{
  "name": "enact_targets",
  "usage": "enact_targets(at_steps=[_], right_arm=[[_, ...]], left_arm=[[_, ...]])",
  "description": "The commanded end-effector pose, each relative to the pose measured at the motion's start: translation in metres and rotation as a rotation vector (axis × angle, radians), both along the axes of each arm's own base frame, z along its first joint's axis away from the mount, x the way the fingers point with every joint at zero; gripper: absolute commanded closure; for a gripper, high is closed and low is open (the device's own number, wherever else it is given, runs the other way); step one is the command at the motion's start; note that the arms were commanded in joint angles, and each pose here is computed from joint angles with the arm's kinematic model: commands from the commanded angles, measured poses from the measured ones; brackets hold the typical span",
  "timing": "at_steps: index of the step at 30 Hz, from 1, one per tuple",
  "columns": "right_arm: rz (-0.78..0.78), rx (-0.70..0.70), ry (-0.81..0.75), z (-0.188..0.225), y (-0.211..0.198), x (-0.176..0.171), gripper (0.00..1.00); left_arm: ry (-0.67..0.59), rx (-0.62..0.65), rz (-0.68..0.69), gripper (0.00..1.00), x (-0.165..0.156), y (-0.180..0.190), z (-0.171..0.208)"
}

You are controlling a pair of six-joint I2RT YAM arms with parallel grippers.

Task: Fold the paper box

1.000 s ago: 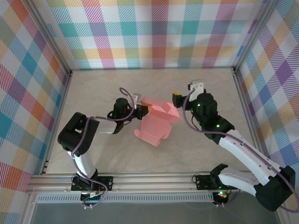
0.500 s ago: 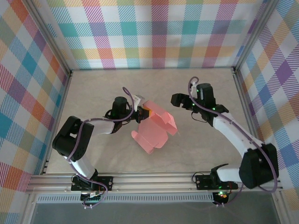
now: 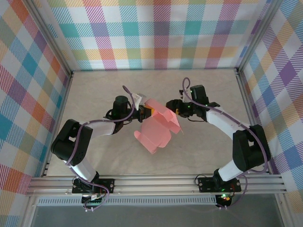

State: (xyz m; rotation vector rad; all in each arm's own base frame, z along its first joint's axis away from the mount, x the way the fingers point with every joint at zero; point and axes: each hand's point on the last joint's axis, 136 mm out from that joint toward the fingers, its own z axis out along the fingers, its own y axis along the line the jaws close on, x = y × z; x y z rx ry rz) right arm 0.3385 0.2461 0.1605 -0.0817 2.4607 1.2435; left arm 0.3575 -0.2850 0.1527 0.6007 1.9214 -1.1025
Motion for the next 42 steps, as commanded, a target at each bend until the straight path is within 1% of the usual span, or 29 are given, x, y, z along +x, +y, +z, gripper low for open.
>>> enact_targets(at_steps=[1,6,13,18,21,23,28,33,38,42], right_arm=[[0.076,0.08,-0.011,0.013,0.021,-0.008,0.36],[0.117,0.093,0.001,0.007,0.036,-0.014,0.4],[0.145,0.106,0.01,0.004,0.047,-0.018,0.42],[0.115,0.063,-0.009,0.002,0.04,-0.015,0.42],[0.095,0.053,-0.024,0.006,0.035,-0.013,0.43],[0.097,0.067,-0.024,0.008,0.037,-0.012,0.43],[0.126,0.152,0.024,0.007,0.052,-0.014,0.47],[0.171,0.148,0.024,0.004,0.066,-0.023,0.47],[0.137,0.076,-0.013,0.001,0.053,-0.021,0.46],[0.077,0.072,-0.022,0.005,0.035,-0.012,0.43]], left_arm=[[-0.025,-0.049,0.059,1.0,0.016,-0.005,0.022],[-0.013,-0.053,0.088,1.0,0.02,-0.006,0.024],[-0.003,-0.049,0.118,1.0,0.023,-0.003,0.023],[-0.014,-0.032,0.101,1.0,0.019,-0.003,0.02],[-0.013,-0.013,0.126,1.0,0.021,0.001,0.017],[-0.013,-0.029,0.136,1.0,0.022,0.001,0.021],[0.011,-0.078,0.157,1.0,0.03,-0.005,0.028],[0.022,-0.074,0.161,1.0,0.033,-0.011,0.026],[0.022,-0.049,0.165,1.0,0.031,-0.009,0.021],[0.009,-0.002,0.177,1.0,0.029,-0.002,0.015]])
